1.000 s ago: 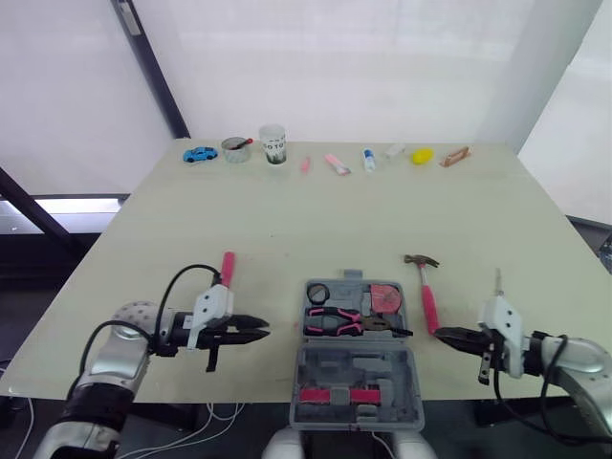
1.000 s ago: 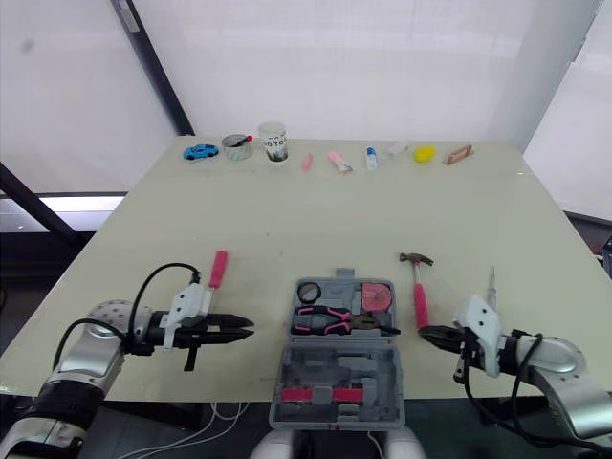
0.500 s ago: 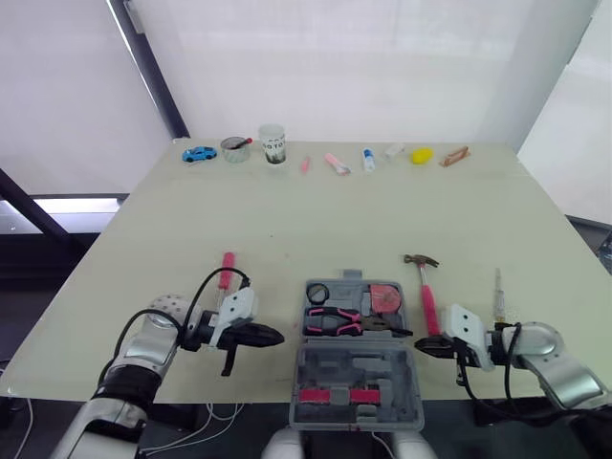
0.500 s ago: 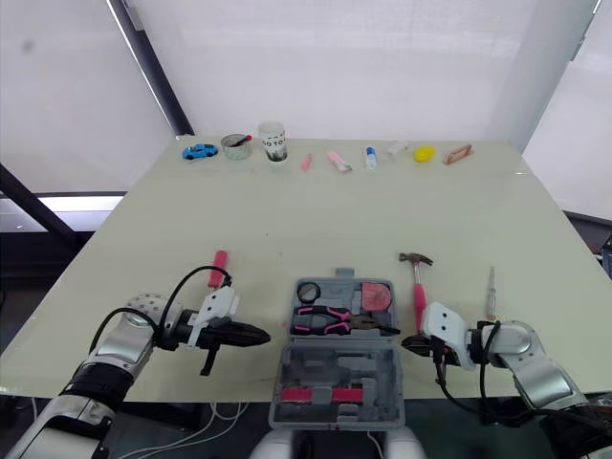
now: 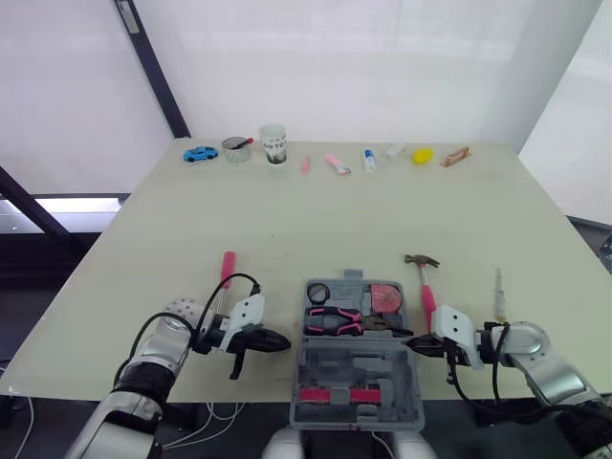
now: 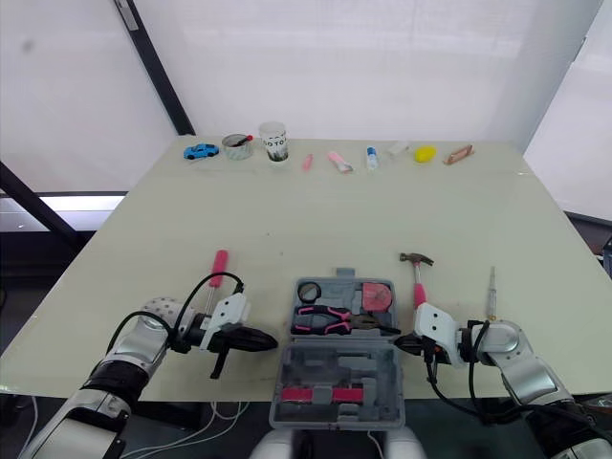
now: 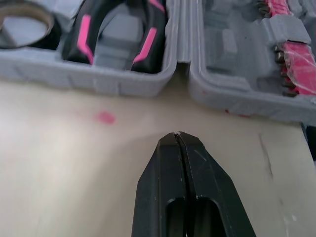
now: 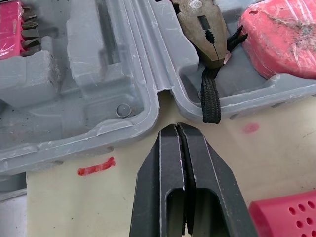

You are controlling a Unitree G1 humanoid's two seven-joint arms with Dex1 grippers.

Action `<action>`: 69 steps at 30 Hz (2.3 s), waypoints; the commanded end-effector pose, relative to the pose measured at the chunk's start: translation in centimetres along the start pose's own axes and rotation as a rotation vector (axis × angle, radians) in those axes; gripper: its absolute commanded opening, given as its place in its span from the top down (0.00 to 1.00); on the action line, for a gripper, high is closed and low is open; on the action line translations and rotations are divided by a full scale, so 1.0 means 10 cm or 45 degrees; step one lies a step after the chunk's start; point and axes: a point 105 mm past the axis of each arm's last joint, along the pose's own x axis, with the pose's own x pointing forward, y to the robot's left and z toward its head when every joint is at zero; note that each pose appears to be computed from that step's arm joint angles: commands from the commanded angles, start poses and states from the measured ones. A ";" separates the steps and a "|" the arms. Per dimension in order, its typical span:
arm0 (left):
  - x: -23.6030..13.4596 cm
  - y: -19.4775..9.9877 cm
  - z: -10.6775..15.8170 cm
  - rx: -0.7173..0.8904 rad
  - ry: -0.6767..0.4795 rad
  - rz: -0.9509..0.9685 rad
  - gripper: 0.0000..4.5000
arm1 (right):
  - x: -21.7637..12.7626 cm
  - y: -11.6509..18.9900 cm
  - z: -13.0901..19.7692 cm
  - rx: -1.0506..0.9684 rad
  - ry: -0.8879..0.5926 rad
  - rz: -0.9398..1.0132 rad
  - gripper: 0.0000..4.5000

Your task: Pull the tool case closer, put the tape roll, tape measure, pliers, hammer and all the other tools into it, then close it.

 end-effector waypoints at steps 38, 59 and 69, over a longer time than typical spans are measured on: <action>0.37 0.38 0.35 0.023 -0.142 0.111 0.99 | 0.06 -0.35 0.16 -0.045 -0.063 -0.187 1.00; 0.31 0.57 0.40 -0.018 -0.151 0.189 0.99 | 0.15 -0.53 0.27 -0.082 -0.105 -0.269 1.00; 0.28 0.56 0.35 -0.023 -0.113 0.177 0.99 | 0.20 -0.53 0.34 -0.076 -0.117 -0.251 1.00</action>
